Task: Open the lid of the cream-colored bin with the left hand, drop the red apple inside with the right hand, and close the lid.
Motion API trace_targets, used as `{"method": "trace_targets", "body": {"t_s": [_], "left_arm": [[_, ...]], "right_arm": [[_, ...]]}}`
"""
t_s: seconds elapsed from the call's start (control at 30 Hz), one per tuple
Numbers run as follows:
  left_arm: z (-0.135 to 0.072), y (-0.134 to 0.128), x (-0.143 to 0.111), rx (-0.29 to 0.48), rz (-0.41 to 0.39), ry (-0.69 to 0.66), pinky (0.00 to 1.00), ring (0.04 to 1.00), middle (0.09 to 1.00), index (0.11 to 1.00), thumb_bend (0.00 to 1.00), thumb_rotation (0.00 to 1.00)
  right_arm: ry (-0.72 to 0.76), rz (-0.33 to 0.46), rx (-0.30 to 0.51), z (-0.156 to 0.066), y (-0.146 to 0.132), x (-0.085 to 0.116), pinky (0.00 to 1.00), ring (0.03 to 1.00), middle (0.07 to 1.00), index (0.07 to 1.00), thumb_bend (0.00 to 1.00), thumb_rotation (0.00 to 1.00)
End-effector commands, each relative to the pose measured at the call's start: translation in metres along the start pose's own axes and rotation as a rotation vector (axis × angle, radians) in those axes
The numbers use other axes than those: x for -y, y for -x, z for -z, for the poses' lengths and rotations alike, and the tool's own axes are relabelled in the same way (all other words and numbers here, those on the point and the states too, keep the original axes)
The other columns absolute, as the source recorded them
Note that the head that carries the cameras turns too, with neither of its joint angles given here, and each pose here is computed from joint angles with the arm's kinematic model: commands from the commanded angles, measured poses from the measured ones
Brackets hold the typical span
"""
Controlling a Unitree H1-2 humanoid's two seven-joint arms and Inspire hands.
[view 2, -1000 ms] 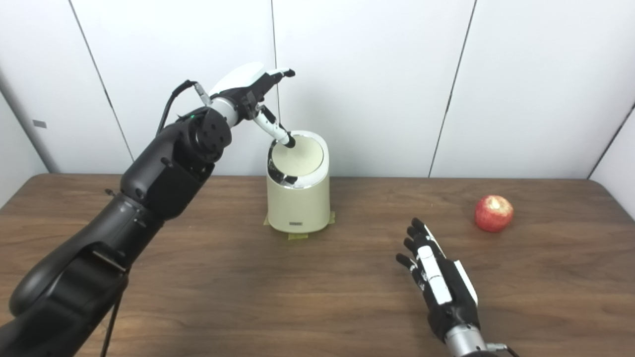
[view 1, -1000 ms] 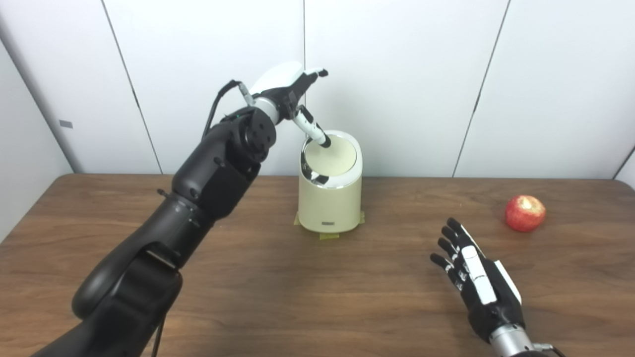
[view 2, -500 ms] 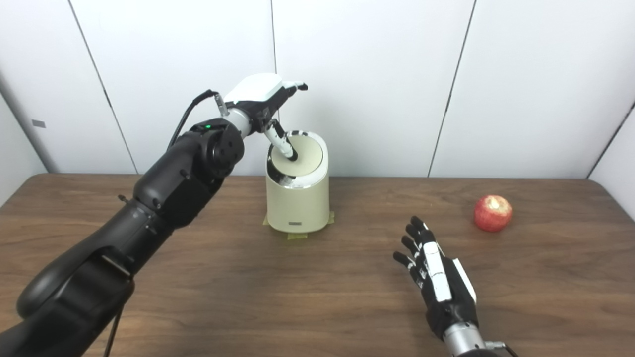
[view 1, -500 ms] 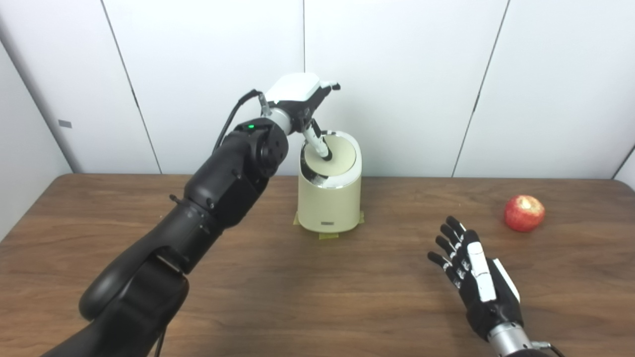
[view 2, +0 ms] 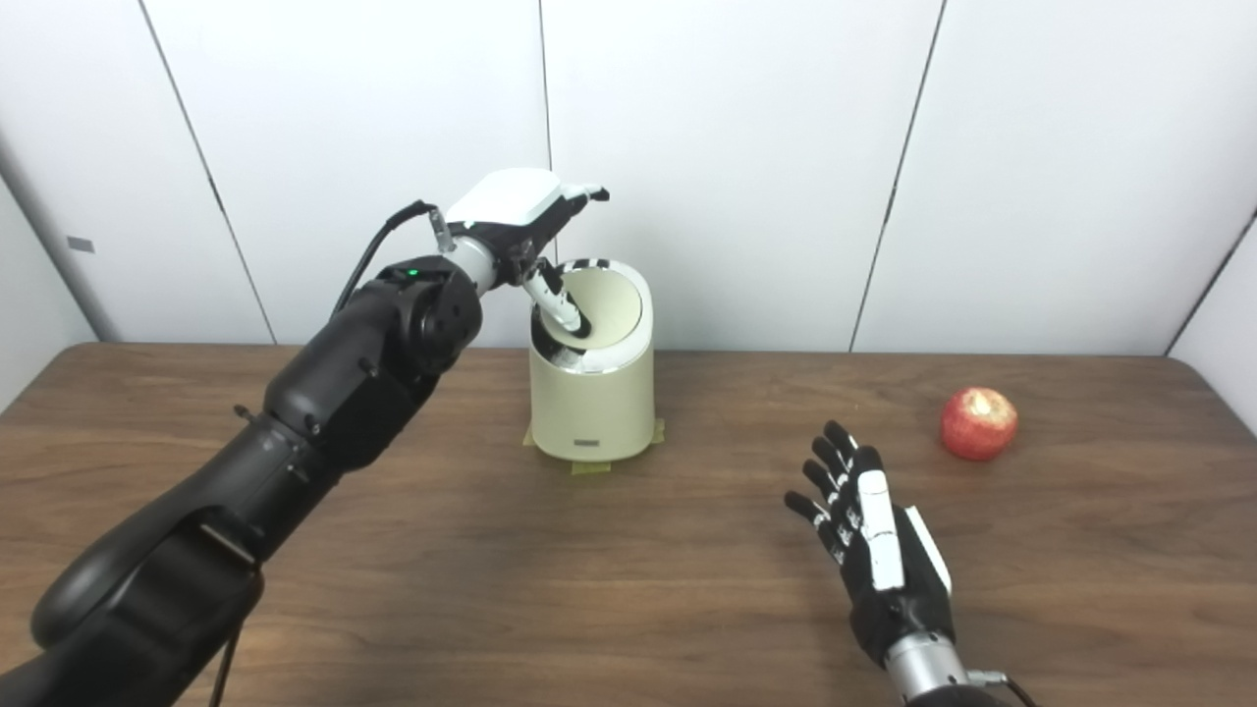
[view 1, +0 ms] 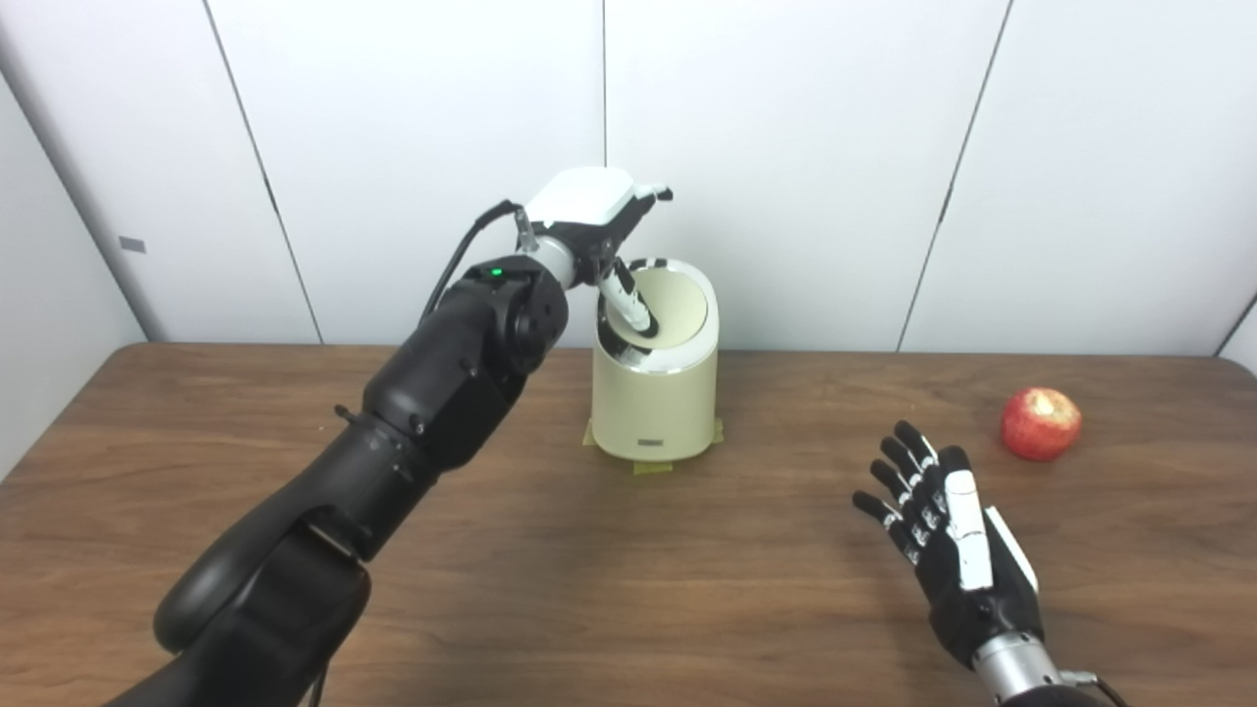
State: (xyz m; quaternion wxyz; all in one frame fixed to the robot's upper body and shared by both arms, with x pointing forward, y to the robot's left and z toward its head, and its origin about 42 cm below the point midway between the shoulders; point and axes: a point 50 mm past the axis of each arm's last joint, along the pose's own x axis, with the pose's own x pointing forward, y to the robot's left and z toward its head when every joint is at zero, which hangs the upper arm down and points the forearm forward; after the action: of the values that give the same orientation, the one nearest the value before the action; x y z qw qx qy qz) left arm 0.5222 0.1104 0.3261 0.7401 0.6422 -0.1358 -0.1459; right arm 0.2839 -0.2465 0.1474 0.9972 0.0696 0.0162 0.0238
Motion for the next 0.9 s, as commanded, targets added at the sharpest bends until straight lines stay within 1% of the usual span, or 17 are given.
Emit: {"method": "trace_targets", "body": {"t_s": [0.0, 0.17, 0.37, 0.5, 0.6, 0.73, 0.77, 0.8, 0.87], "left_arm": [[-0.005, -0.004, -0.018, 0.032, -0.050, -0.067, 0.97, 0.952, 0.943, 0.959, 0.99, 0.12], [-0.005, -0.002, -0.006, 0.030, -0.029, -0.171, 0.98, 0.967, 0.950, 0.972, 0.97, 0.12], [-0.008, 0.001, 0.006, 0.056, -0.021, -0.260, 0.98, 0.968, 0.949, 0.971, 0.96, 0.11], [-0.011, 0.002, 0.010, 0.072, -0.015, -0.282, 1.00, 0.978, 0.954, 0.972, 0.97, 0.11], [-0.010, 0.002, 0.006, 0.074, -0.015, -0.249, 0.99, 0.976, 0.956, 0.969, 0.97, 0.12], [-0.007, 0.006, -0.021, 0.052, 0.000, -0.026, 0.96, 0.964, 0.947, 0.948, 0.96, 0.09], [-0.006, 0.007, -0.030, 0.041, 0.003, 0.044, 0.93, 0.963, 0.949, 0.938, 0.95, 0.06], [-0.004, 0.008, -0.040, 0.032, 0.008, 0.136, 0.93, 0.963, 0.949, 0.938, 0.95, 0.06], [0.000, 0.013, -0.062, 0.032, -0.002, 0.316, 0.85, 0.937, 0.941, 0.914, 0.93, 0.01]], "right_arm": [[0.003, -0.019, 0.108, -0.022, -0.008, -0.004, 0.84, 0.957, 0.965, 0.970, 0.57, 0.99], [0.002, -0.018, 0.108, -0.023, -0.007, -0.006, 0.85, 0.955, 0.965, 0.969, 0.59, 0.98], [0.008, -0.027, 0.115, -0.023, -0.007, -0.004, 0.85, 0.959, 0.970, 0.977, 0.59, 0.99], [0.003, -0.017, 0.113, -0.024, -0.007, -0.006, 0.84, 0.954, 0.965, 0.968, 0.59, 0.97], [0.008, -0.019, 0.113, -0.024, -0.007, -0.005, 0.85, 0.954, 0.967, 0.970, 0.59, 0.98], [0.009, -0.013, 0.111, -0.024, -0.006, -0.005, 0.84, 0.950, 0.965, 0.969, 0.60, 0.98], [0.007, -0.013, 0.110, -0.024, -0.006, -0.005, 0.84, 0.950, 0.965, 0.969, 0.60, 0.97], [0.007, -0.011, 0.110, -0.024, -0.006, -0.005, 0.84, 0.950, 0.965, 0.969, 0.60, 0.97], [0.007, -0.009, 0.110, -0.024, -0.006, -0.005, 0.84, 0.950, 0.966, 0.968, 0.60, 0.97]]}}
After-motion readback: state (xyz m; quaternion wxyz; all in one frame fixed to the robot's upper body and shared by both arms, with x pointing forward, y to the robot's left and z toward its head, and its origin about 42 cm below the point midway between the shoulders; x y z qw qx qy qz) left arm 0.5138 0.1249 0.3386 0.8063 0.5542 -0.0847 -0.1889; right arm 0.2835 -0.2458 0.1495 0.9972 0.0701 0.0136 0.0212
